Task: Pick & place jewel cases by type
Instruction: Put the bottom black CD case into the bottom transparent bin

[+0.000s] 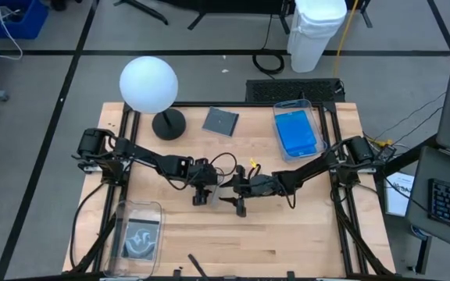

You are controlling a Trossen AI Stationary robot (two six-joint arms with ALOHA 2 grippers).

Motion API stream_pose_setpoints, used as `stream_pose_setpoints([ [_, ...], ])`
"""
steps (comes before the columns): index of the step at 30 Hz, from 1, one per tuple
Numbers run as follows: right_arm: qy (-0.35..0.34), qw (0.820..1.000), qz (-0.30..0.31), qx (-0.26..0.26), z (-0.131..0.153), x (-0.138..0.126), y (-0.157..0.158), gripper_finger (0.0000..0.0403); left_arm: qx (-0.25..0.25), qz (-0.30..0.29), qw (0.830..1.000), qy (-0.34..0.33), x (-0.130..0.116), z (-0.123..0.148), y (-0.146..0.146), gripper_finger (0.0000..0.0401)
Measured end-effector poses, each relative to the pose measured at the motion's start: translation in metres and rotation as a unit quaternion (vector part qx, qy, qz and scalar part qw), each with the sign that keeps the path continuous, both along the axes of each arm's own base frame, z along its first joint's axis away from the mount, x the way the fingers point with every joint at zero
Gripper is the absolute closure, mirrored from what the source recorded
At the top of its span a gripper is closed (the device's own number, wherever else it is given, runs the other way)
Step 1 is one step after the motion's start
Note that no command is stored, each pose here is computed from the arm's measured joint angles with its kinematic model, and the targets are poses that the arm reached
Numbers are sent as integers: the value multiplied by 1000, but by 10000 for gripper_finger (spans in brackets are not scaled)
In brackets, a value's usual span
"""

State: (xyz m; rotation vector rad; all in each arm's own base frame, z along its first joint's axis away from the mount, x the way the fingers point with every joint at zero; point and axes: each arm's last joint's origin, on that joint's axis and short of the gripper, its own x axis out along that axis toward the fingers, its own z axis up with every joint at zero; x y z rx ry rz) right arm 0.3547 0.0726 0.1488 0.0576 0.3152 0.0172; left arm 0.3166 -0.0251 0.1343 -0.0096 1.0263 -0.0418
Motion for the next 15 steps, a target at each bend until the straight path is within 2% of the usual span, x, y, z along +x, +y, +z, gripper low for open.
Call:
stream_pose_setpoints([
  [15,-5,1000,2,1,1,0,1,193,-1,2,1000,2,-1,0,0,164],
])
